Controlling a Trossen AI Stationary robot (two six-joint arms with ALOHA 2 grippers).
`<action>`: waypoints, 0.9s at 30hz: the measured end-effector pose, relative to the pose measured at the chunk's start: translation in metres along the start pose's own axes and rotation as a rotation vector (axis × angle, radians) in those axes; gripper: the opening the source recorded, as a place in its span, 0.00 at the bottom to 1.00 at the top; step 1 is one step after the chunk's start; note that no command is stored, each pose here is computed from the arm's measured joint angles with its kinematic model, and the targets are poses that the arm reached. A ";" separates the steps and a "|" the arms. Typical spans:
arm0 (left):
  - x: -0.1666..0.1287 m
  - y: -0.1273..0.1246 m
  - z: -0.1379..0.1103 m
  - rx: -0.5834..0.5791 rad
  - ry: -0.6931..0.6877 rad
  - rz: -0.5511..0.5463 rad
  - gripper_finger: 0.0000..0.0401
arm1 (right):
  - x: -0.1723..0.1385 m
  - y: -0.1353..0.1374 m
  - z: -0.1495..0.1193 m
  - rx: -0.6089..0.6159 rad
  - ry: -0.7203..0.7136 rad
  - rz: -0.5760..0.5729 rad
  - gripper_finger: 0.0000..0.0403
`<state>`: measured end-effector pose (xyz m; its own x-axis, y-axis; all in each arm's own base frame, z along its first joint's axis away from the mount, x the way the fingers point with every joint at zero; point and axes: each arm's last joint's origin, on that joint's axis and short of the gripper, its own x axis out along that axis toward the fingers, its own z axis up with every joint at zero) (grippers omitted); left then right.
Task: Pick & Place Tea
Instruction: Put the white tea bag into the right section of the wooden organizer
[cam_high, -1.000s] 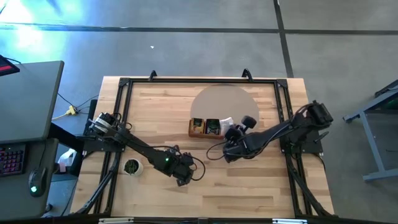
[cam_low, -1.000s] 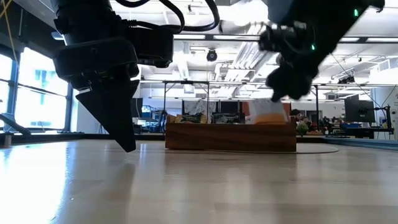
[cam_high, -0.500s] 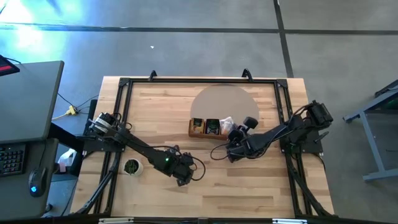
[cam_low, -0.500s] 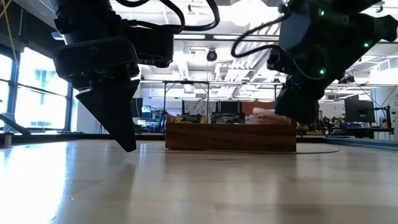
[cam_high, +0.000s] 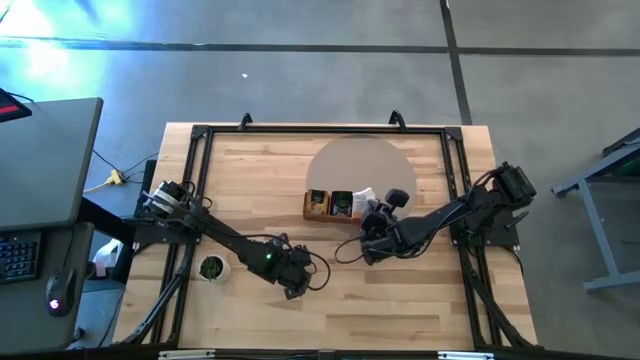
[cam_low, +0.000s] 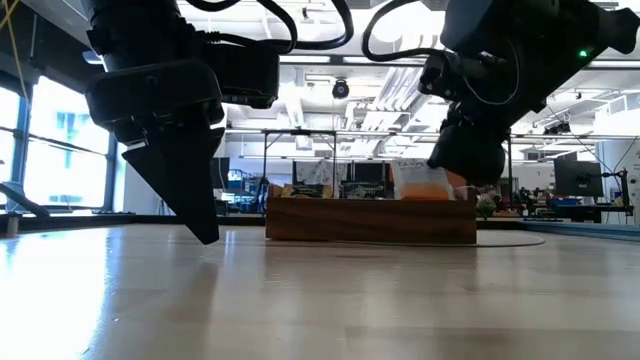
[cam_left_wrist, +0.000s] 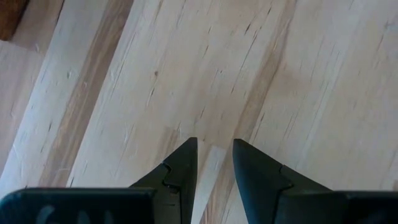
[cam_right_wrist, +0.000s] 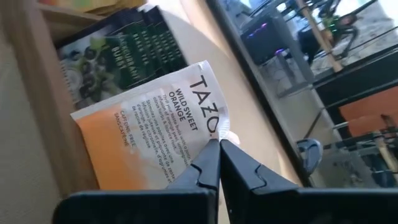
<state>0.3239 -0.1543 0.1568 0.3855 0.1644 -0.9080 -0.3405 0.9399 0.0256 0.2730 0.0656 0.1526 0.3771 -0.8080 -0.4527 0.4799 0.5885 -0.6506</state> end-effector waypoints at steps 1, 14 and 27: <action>0.000 0.000 0.000 0.000 0.000 0.000 0.25 | 0.000 0.000 0.000 -0.003 -0.005 -0.012 0.01; 0.000 0.000 0.000 0.000 0.001 -0.001 0.25 | 0.000 -0.001 0.001 -0.054 -0.020 -0.041 0.01; 0.000 0.000 0.000 0.001 0.002 0.000 0.25 | -0.001 -0.002 0.000 -0.117 -0.026 -0.058 0.01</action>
<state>0.3238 -0.1543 0.1567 0.3840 0.1635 -0.9087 -0.3398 0.9402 0.0256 0.2721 0.0652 0.1544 0.3725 -0.8387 -0.3973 0.4066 0.5323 -0.7425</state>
